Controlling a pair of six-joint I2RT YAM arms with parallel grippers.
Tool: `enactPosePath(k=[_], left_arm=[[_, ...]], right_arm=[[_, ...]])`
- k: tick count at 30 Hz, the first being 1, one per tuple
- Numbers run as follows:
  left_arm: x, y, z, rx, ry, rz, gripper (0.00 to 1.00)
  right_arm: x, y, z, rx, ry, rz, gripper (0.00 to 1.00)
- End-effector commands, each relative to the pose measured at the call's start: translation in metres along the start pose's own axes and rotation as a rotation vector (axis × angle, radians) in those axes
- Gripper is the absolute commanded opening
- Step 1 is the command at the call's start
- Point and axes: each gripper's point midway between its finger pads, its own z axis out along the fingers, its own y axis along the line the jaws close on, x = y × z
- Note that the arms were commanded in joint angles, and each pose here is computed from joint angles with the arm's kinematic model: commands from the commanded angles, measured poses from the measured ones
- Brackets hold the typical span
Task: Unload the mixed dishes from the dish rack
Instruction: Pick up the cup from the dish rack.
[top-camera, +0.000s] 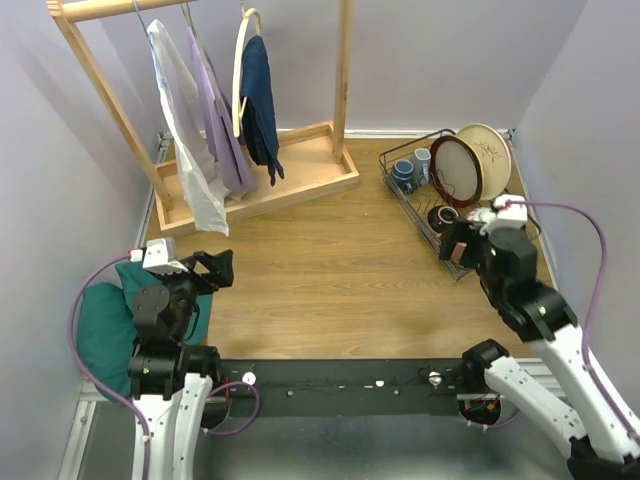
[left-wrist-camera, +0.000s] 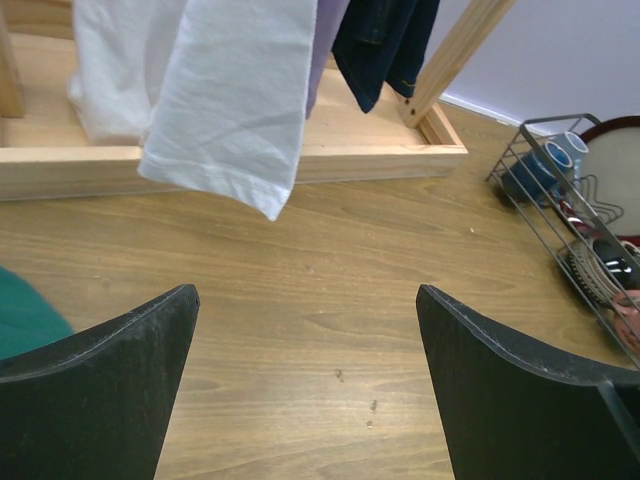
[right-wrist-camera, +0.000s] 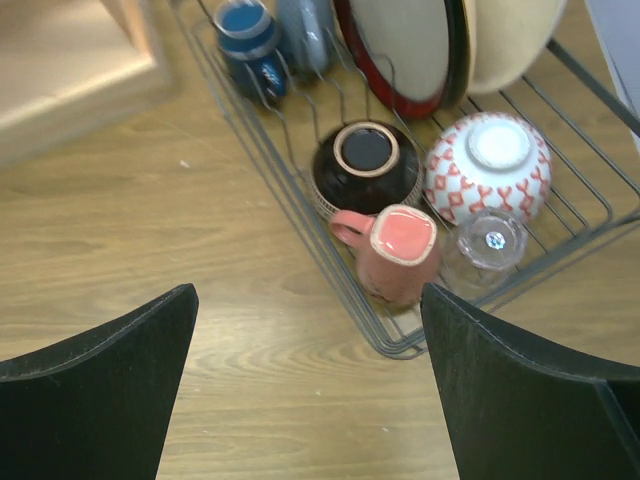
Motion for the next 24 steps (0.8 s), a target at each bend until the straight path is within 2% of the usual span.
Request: enactPosePath(k=[1, 4, 6, 10, 12, 18, 20, 21, 24], left_arm=[[-0.002, -0.016, 0.004, 0.088, -0.013, -0.035, 0.99], [-0.001, -0.013, 0.004, 0.074, -0.014, -0.025, 0.99], [-0.001, -0.018, 0.003, 0.098, -0.018, -0.022, 0.99], [-0.003, -0.028, -0.006, 0.148, -0.045, -0.018, 0.99], [-0.001, -0.029, -0.007, 0.15, -0.036, -0.015, 0.99], [0.004, -0.035, -0.005, 0.186, -0.015, -0.009, 0.99], [0.004, -0.037, -0.003, 0.2, -0.013, -0.005, 0.99], [0.006, -0.038, -0.001, 0.199, -0.003, -0.01, 0.99], [0.013, -0.044, 0.004, 0.23, 0.053, -0.003, 0.99]], right_arm=[[-0.007, 0.006, 0.024, 0.076, 0.107, -0.053, 1.0], [-0.003, 0.023, 0.045, 0.057, 0.173, -0.065, 1.0], [0.015, 0.032, 0.062, 0.042, 0.253, -0.108, 1.0], [0.031, 0.025, 0.086, 0.16, 0.344, -0.133, 1.0], [0.022, 0.027, 0.092, 0.188, 0.345, -0.101, 1.0], [0.032, -0.015, 0.097, 0.341, 0.437, -0.088, 1.0], [0.043, -0.029, 0.099, 0.336, 0.508, -0.034, 1.0], [0.048, -0.05, 0.102, 0.38, 0.545, 0.017, 1.0], [0.054, -0.056, 0.101, 0.389, 0.564, 0.053, 1.0]])
